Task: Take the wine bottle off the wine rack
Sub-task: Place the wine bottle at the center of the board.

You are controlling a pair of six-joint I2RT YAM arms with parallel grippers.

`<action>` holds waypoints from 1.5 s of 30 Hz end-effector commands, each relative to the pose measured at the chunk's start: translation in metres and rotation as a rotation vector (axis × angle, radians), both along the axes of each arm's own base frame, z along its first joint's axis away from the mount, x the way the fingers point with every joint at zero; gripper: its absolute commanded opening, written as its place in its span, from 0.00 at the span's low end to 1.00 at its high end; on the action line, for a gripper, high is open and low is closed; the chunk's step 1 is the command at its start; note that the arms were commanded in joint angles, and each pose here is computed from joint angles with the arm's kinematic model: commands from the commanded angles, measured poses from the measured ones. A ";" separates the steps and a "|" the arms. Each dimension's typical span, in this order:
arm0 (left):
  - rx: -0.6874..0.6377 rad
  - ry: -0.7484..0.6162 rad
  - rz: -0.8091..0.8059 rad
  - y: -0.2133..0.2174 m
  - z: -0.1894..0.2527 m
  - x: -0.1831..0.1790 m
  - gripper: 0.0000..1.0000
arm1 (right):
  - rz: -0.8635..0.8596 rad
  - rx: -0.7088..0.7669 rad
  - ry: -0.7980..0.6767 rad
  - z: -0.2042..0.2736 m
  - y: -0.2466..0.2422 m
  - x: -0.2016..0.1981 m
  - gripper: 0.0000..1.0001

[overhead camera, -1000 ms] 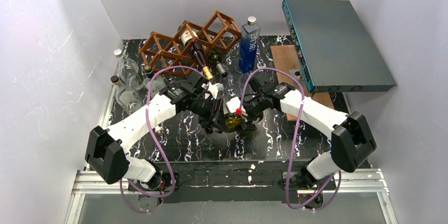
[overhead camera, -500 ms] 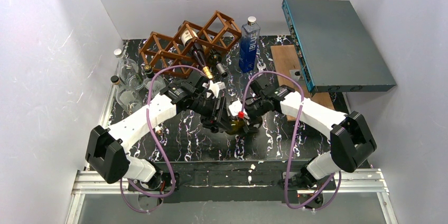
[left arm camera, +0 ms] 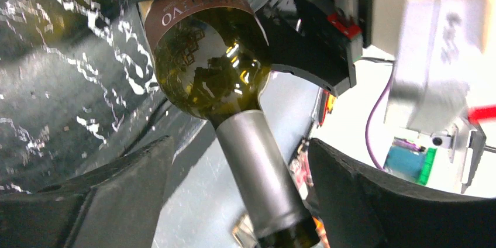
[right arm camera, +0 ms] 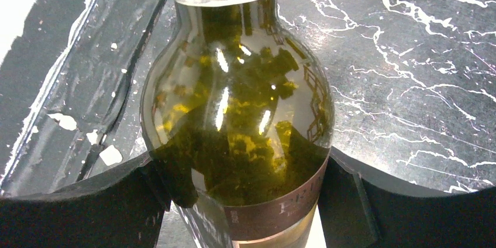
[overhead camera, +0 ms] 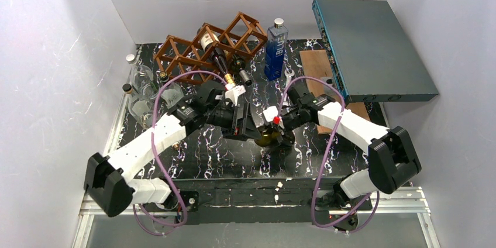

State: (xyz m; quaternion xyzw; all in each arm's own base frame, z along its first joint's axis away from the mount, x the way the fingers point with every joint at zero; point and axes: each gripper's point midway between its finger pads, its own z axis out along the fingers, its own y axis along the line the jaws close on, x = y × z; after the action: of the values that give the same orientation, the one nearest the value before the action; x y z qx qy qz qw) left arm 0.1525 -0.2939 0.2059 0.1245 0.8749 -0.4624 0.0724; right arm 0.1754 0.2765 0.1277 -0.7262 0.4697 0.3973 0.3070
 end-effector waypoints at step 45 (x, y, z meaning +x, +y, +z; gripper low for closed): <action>-0.292 -1.336 -0.023 0.047 0.037 0.018 0.98 | -0.097 0.240 0.175 0.057 -0.010 0.011 0.04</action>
State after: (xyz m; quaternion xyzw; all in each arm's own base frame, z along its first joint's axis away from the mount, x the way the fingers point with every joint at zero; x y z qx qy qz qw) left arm 0.1657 -0.2422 0.2202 0.3755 0.6118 -0.4015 0.5687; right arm 0.1892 0.2615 0.1605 -0.6251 0.5180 0.4741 0.3408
